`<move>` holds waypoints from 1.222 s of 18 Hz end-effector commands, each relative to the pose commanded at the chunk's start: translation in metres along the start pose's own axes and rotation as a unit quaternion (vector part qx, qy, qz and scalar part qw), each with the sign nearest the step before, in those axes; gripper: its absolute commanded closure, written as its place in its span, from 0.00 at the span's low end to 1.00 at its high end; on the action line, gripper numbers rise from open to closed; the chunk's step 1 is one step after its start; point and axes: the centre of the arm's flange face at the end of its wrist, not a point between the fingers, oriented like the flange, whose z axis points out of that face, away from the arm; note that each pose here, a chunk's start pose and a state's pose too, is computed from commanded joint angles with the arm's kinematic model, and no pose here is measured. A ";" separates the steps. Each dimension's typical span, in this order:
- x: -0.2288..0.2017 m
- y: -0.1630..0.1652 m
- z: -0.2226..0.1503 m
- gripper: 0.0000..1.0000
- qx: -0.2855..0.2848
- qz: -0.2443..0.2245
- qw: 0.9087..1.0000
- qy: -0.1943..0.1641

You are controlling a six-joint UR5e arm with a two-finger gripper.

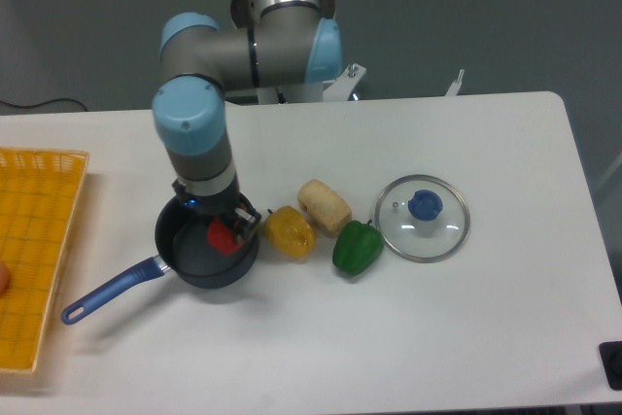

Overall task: Place the red pepper in the pot
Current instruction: 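Lift the red pepper and carry it over the dark blue saucepan, then lower the red pepper into the saucepan and release it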

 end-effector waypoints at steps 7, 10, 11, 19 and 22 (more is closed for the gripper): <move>0.024 -0.016 0.023 0.39 -0.008 0.014 1.000 0.003; 0.026 -0.019 0.028 0.34 -0.009 0.017 1.000 0.003; 0.030 -0.021 0.031 0.33 -0.010 0.021 1.000 0.003; 0.031 -0.020 0.028 0.10 -0.013 0.028 1.000 -0.006; 0.029 -0.019 0.023 0.01 -0.011 0.026 1.000 -0.010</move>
